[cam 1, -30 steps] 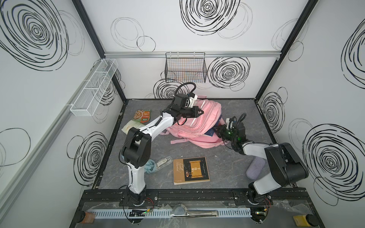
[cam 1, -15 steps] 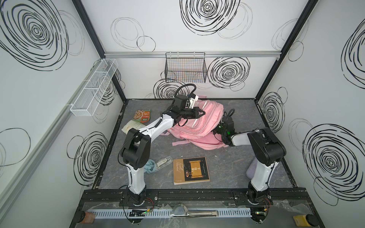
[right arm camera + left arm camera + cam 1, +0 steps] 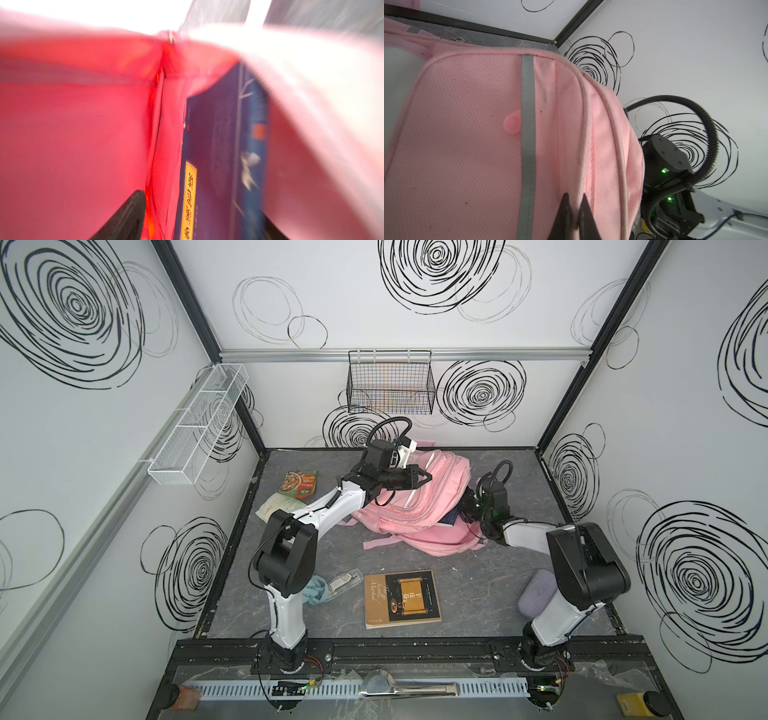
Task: Pack the student bag
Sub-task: 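Lower the blue book into the open backpack compartment with the right gripper, then release the blue book and withdraw both grippers toward the brown book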
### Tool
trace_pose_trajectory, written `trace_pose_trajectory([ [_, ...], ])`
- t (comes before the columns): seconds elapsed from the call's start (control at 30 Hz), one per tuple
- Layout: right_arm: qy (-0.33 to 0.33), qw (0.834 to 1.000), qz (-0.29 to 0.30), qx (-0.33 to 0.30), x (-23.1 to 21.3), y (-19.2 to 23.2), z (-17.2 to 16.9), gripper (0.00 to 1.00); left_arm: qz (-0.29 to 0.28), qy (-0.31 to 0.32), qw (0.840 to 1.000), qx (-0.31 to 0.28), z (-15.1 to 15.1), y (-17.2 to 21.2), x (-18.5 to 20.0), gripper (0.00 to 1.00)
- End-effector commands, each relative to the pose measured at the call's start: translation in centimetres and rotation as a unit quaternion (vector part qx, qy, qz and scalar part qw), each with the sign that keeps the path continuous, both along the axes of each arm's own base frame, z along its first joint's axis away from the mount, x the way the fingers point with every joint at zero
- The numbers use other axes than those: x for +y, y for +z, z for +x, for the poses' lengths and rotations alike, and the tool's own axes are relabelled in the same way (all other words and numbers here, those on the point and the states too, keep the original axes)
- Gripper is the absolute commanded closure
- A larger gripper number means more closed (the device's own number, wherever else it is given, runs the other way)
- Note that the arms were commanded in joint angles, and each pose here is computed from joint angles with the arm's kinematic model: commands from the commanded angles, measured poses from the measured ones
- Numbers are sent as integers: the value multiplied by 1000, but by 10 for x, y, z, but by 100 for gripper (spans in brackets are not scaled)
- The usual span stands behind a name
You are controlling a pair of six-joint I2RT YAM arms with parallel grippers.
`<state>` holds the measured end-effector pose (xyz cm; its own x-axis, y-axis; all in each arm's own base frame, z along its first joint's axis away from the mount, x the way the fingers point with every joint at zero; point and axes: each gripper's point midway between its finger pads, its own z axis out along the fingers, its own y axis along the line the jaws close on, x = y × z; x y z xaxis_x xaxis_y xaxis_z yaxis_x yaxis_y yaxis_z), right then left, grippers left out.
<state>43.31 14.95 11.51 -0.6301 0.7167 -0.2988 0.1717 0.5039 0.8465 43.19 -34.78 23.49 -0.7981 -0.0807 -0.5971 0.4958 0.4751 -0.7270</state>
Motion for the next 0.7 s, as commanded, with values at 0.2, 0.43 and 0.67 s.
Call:
trace_pose_trajectory([
  [0.2,35,998,-48,37,-21,-32,-46,35,-31,-1,997,-76,9,34,-13,100],
  [0.43,85,995,-7,51,12,-45,-38,45,-34,-26,997,-70,-3,31,-29,100],
  [0.67,102,994,-14,28,7,-23,-61,43,-35,-8,996,-79,6,38,-22,98],
])
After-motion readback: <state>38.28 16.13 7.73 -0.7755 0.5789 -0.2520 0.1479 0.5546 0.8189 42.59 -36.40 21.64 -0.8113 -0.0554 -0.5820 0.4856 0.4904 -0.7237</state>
